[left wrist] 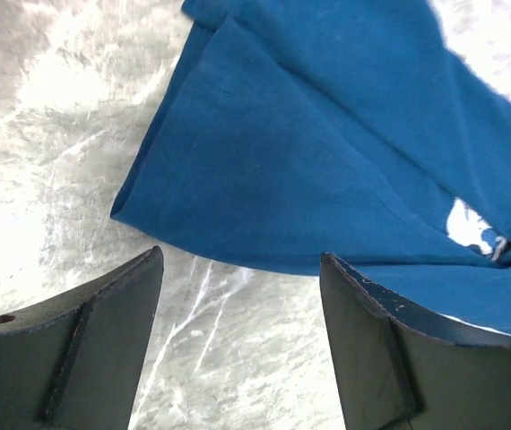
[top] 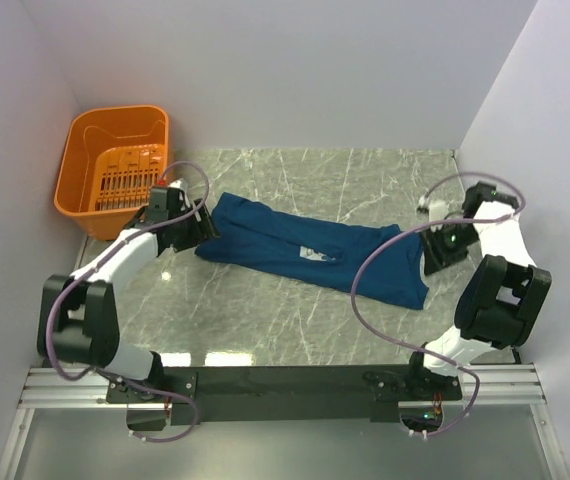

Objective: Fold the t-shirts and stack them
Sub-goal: Fold the tshirt

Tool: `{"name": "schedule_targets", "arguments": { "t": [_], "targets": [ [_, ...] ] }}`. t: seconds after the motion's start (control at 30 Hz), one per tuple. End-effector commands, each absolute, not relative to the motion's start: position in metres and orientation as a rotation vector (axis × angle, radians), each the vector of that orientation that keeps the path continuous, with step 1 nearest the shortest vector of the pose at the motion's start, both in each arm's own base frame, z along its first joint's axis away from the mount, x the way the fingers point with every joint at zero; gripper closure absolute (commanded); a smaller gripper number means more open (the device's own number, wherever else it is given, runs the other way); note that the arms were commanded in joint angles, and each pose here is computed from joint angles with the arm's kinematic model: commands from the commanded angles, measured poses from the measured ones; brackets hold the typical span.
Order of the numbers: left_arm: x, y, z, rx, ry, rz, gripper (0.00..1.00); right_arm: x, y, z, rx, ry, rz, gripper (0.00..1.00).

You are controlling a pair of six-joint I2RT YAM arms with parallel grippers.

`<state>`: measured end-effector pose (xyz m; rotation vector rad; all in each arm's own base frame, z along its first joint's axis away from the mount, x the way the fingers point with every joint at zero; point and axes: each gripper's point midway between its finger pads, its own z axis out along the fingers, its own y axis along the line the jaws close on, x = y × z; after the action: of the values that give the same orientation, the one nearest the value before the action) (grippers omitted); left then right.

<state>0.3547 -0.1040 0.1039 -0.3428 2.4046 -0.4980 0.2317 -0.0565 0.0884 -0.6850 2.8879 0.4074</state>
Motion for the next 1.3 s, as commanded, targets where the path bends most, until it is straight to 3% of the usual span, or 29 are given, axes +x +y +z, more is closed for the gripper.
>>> {"name": "schedule_targets", "arguments": {
  "t": [0.0,0.23,0.5,0.77,1.1,1.27],
  "targets": [
    [0.380,-0.114,0.115,-0.296,2.365,-0.548,0.25,0.276,-0.040,0.121,-0.524,2.731,0.508,0.52],
    [0.436,-0.121,0.126,-0.294,2.340,-0.544,0.28,0.367,-0.033,0.129,-0.063,2.617,0.664,0.49],
    [0.485,-0.124,0.111,-0.314,2.359,-0.505,0.32,0.410,-0.053,0.103,0.091,2.647,0.600,0.50],
    [0.515,-0.125,0.094,-0.327,2.383,-0.474,0.34,0.404,-0.070,0.080,0.149,2.717,0.469,0.56],
    [0.529,-0.127,0.074,-0.316,2.413,-0.463,0.35,0.383,-0.070,0.064,0.206,2.752,0.461,0.56],
    [0.540,-0.125,0.068,-0.314,2.414,-0.442,0.42,0.382,-0.069,0.062,0.213,2.749,0.481,0.56]
  ]
}}
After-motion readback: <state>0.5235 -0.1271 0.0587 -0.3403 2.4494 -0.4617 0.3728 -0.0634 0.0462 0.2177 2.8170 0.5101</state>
